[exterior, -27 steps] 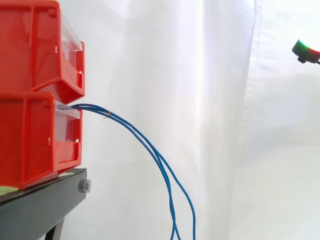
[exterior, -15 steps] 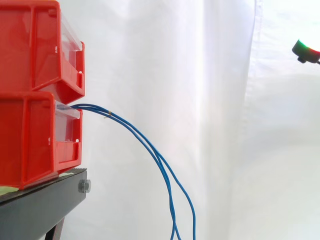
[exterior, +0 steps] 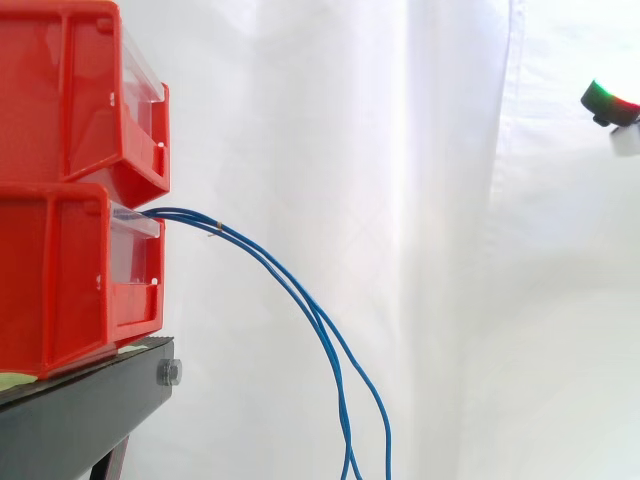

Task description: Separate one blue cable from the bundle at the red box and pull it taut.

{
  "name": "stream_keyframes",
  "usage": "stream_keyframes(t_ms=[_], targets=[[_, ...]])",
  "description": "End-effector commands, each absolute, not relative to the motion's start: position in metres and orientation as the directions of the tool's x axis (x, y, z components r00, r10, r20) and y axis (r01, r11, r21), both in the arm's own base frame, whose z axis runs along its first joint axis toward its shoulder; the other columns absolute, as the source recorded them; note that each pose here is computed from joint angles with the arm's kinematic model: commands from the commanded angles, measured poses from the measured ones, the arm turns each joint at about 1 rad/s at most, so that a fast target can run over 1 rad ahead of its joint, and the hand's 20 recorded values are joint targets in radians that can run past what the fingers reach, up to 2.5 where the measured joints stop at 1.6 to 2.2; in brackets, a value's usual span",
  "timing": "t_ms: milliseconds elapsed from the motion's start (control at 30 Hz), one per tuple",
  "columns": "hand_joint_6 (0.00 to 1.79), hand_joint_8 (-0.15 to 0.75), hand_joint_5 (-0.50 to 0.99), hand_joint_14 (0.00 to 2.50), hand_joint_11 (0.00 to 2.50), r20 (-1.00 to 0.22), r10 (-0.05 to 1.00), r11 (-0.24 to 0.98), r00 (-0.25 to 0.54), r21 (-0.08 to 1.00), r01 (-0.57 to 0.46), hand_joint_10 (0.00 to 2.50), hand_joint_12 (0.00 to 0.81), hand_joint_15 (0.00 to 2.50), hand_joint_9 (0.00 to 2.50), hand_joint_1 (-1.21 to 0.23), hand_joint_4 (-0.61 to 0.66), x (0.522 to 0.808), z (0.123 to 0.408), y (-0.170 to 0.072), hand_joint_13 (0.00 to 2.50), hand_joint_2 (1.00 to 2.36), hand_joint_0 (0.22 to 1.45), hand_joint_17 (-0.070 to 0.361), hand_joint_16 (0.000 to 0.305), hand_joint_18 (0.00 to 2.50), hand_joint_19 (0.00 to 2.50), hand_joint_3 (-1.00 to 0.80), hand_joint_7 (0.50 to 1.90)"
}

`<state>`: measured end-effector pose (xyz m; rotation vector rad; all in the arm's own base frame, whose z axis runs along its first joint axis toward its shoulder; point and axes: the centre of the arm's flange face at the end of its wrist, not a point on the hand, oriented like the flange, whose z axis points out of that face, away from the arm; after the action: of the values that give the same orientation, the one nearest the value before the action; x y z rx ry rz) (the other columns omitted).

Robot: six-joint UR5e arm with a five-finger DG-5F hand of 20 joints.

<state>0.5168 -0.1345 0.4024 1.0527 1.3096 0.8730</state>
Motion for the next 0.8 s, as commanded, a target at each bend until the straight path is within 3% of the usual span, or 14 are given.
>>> stream_keyframes(t_ms=[0,467,633,767], targets=[[0.50,0.237,-0.25,0.00,0.00,-0.319,0.943,0.314,0.091,0.947,0.069,0.00,0.358,0.00,0.25,-0.63,0.13,0.516,0.403,-0.136,0.39,1.00,0.50,0.095,0.042,0.23,0.15,-0.50,0.62],[0.50,0.238,-0.25,0.00,0.00,-0.284,0.955,0.280,0.081,0.958,0.054,0.00,0.323,0.00,0.22,-0.62,0.14,0.521,0.403,-0.123,0.38,1.00,0.50,0.083,0.037,0.22,0.08,-0.50,0.63],[0.50,0.246,-0.24,0.00,0.00,-0.202,0.962,0.211,0.182,0.977,-0.033,0.00,0.310,0.00,0.26,-0.62,0.15,0.533,0.413,-0.121,0.38,1.00,0.52,0.079,0.035,0.23,0.07,-0.50,0.63],[0.50,0.249,-0.24,0.00,0.01,-0.188,0.952,0.203,0.241,0.979,-0.039,0.00,0.305,0.00,0.27,-0.62,0.15,0.539,0.409,-0.117,0.39,1.00,0.52,0.078,0.035,0.23,0.07,-0.50,0.63]])
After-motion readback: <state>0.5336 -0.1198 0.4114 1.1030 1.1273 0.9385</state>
